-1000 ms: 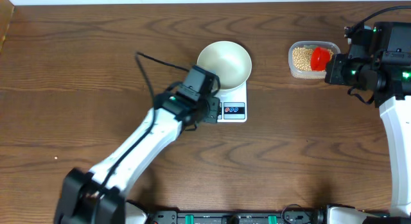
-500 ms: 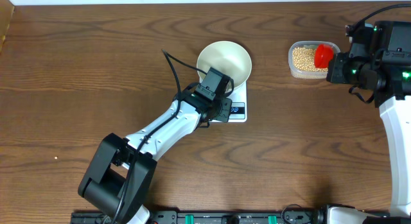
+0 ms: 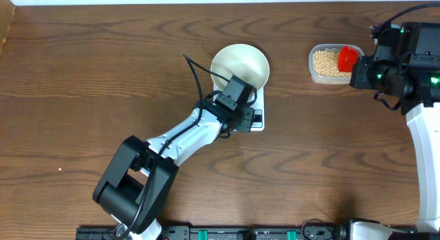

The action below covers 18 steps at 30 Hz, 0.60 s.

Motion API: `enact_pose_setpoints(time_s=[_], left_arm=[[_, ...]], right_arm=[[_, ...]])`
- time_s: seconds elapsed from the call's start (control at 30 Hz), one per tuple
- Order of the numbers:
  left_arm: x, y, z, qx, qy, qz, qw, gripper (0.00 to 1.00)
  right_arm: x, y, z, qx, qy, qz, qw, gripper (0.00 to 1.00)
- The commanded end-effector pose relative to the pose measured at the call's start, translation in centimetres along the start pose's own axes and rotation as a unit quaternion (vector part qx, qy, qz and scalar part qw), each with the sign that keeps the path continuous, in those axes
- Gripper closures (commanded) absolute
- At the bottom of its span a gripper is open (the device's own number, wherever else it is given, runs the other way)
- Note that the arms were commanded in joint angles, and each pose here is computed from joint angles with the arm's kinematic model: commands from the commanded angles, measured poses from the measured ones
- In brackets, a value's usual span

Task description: Scoop item into bowl and weigh 50g on scale

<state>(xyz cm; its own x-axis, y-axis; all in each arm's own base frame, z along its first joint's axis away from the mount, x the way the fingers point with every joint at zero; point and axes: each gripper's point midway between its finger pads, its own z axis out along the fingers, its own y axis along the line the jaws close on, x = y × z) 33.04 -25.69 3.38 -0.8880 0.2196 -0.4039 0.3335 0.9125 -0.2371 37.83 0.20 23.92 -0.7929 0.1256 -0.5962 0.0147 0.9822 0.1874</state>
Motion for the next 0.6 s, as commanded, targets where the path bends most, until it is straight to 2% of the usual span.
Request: enact_pose_setpoints(time_s=[0.0, 0.57], left_arm=[[0.1, 0.3, 0.8, -0.008, 0.001, 0.008, 1.0, 0.93], [-0.1, 1.7, 2.1, -0.043, -0.005, 0.008, 0.999, 0.93]], right_arm=[[-0.6, -0.2, -0.2, 0.004, -0.007, -0.007, 1.0, 0.99], [-0.5, -0.2, -0.2, 0.004, -0.006, -0.007, 1.0, 0.99]])
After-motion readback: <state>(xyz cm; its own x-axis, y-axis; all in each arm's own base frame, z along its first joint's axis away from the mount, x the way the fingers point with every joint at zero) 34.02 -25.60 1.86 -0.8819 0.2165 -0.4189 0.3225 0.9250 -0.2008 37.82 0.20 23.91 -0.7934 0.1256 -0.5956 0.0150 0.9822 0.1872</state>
